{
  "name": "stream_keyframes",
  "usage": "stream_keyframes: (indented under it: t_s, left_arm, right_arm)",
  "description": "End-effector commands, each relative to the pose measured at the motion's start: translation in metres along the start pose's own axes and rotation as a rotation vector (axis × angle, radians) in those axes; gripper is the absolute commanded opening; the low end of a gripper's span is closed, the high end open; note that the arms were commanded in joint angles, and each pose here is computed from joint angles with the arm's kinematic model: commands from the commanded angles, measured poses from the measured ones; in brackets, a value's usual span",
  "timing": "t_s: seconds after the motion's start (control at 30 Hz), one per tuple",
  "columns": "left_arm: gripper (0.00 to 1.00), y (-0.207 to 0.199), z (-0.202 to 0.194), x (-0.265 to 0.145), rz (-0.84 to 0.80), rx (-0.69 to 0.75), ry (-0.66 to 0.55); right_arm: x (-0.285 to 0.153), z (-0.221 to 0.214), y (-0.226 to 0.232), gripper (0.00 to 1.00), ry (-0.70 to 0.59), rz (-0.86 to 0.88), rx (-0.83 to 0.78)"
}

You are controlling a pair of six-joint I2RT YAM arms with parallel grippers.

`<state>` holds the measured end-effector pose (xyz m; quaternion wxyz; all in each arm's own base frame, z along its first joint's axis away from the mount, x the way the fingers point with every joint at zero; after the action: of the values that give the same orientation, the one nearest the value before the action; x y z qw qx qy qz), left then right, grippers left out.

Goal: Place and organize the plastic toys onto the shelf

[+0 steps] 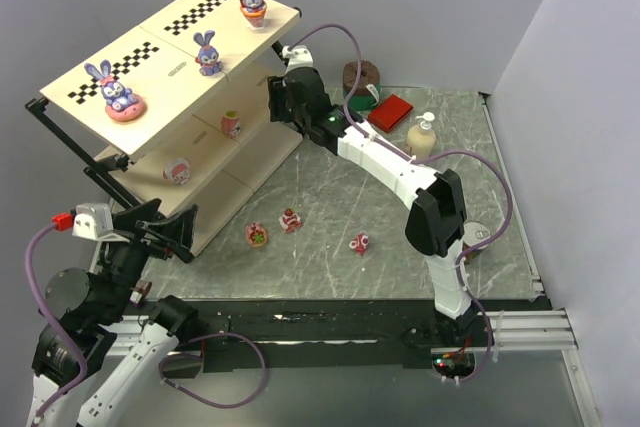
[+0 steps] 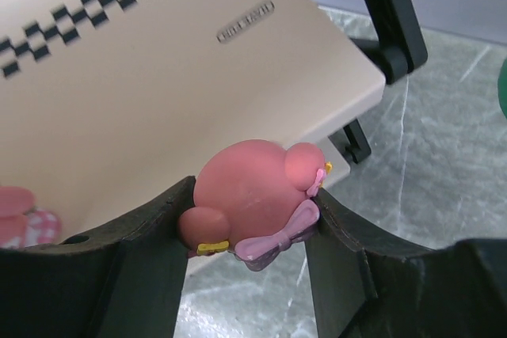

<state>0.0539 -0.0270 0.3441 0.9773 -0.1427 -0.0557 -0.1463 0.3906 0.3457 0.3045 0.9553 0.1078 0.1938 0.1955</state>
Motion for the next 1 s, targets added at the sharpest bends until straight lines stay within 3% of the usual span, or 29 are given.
stream_keyframes:
  t_s: [0.0, 0.57, 0.97]
  left_arm:
    - [0.96, -0.003, 0.011, 0.001, -0.022, 0.001, -0.035]
    - [0.96, -0.003, 0.008, 0.003, -0.014, 0.004, -0.028]
    - [0.96, -0.002, 0.007, 0.001, -0.008, 0.002, -0.032]
  right_arm:
    - [-0.002, 0.024, 0.014, 0.00, -0.106, 0.044, 0.031]
    - [0.022, 0.019, 0.022, 0.02, -0.129, 0.018, 0.008]
    - [0.027, 0.016, 0.022, 0.15, -0.096, -0.052, 0.003]
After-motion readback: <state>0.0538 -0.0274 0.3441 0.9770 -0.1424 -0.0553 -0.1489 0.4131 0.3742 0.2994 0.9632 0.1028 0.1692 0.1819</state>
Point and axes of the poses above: each gripper's point midway between its finger pads, its own x axis out along the fingers, its own y axis along the line the jaws close on, z = x × y, the point moved 10 cm from there along -x, back along the fingers, and after that the axes turned 7 degrees about x, right-handed, at the moved point
